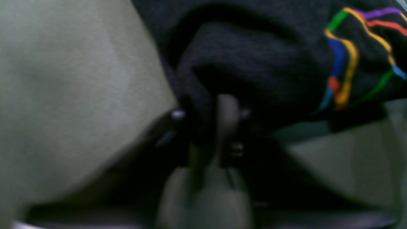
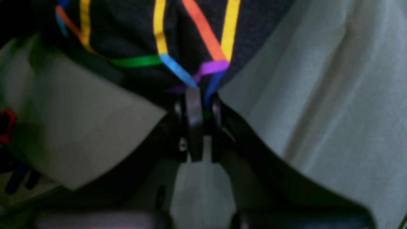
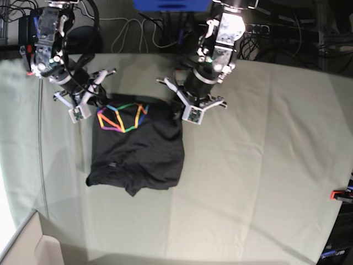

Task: Layout the t-shirt on the table in an organized manner, then fold the t-shirt properly
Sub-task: 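Grasp the printed edge with both grippers and pull it to straighten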

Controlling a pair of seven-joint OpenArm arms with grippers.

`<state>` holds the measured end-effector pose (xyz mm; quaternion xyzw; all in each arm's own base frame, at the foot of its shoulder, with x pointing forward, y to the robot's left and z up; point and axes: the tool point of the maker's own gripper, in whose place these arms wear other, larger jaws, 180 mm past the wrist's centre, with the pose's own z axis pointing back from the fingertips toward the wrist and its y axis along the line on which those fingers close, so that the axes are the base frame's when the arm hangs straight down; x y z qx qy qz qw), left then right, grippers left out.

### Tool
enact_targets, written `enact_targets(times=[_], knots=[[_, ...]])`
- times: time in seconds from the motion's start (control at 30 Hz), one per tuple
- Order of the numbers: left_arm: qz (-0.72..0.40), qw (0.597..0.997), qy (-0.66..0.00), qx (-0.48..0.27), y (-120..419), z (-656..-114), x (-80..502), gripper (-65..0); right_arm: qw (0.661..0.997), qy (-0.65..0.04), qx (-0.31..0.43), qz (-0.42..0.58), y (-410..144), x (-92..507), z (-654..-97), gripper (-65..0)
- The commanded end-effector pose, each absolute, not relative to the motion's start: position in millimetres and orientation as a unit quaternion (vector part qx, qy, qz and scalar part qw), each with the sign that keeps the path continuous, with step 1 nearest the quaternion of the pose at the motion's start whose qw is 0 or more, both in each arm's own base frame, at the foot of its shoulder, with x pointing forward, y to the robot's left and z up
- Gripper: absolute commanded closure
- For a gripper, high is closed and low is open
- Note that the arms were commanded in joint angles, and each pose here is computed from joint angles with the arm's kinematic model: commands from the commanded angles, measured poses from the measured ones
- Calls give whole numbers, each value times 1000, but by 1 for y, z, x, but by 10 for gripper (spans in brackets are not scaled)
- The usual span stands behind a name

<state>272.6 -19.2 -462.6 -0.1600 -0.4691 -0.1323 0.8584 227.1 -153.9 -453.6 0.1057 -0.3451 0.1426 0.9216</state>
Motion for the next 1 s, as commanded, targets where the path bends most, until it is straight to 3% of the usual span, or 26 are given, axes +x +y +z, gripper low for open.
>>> enact_targets(times=[0.0, 0.53, 0.97], knots=[[-127, 847, -488, -168, -23, -452, 279, 0, 915, -361, 104, 146, -157, 232, -445, 0], [-111, 827, -525, -164, -14, -411, 253, 0, 915, -360, 95, 157, -158, 213, -437, 0], [-111, 847, -494, -161, -7, -428, 216, -1, 925, -332, 94, 161, -161, 183, -446, 0]])
